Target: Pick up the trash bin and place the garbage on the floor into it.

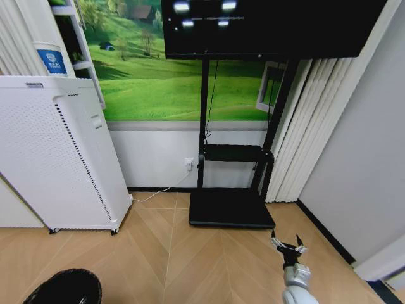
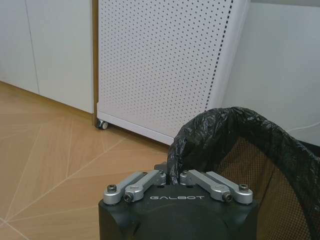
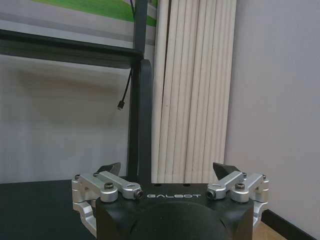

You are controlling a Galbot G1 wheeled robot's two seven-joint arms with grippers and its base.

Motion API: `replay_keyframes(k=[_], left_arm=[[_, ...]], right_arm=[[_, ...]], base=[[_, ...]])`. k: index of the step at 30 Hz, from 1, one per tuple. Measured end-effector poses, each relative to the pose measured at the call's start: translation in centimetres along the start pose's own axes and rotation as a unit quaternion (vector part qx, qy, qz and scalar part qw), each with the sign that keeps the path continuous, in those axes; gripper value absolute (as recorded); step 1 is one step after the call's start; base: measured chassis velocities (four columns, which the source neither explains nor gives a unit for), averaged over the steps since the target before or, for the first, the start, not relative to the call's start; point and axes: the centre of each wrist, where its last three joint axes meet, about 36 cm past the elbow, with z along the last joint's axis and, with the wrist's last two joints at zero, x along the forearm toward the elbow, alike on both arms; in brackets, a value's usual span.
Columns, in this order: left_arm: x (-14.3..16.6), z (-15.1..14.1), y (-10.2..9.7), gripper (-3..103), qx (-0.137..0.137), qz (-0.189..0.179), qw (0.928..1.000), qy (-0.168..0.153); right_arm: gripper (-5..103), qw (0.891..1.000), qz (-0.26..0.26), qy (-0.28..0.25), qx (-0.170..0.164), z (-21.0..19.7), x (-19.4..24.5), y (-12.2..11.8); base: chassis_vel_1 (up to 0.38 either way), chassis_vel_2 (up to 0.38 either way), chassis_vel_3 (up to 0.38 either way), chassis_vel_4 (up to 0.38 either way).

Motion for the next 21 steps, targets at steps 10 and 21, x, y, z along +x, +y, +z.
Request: replay_keyframes(k=[10, 21], left_arm=[[1.1, 2.0, 1.0, 6, 0.009, -0.003, 0.9999, 0.013], [3.8, 3.5, 2.3, 6, 0.022, -0.058, 0.9978, 0.024]], right_arm=[[100, 1.0, 0.003, 0.0, -0.001, 0.1, -0.4, -0.3], [100, 1.0, 0.001, 0.008, 0.0, 1.1, -0.8, -0.2]], base=[[0.0, 0.0, 0.0, 0.0], [0.0, 0.0, 0.0, 0.0]])
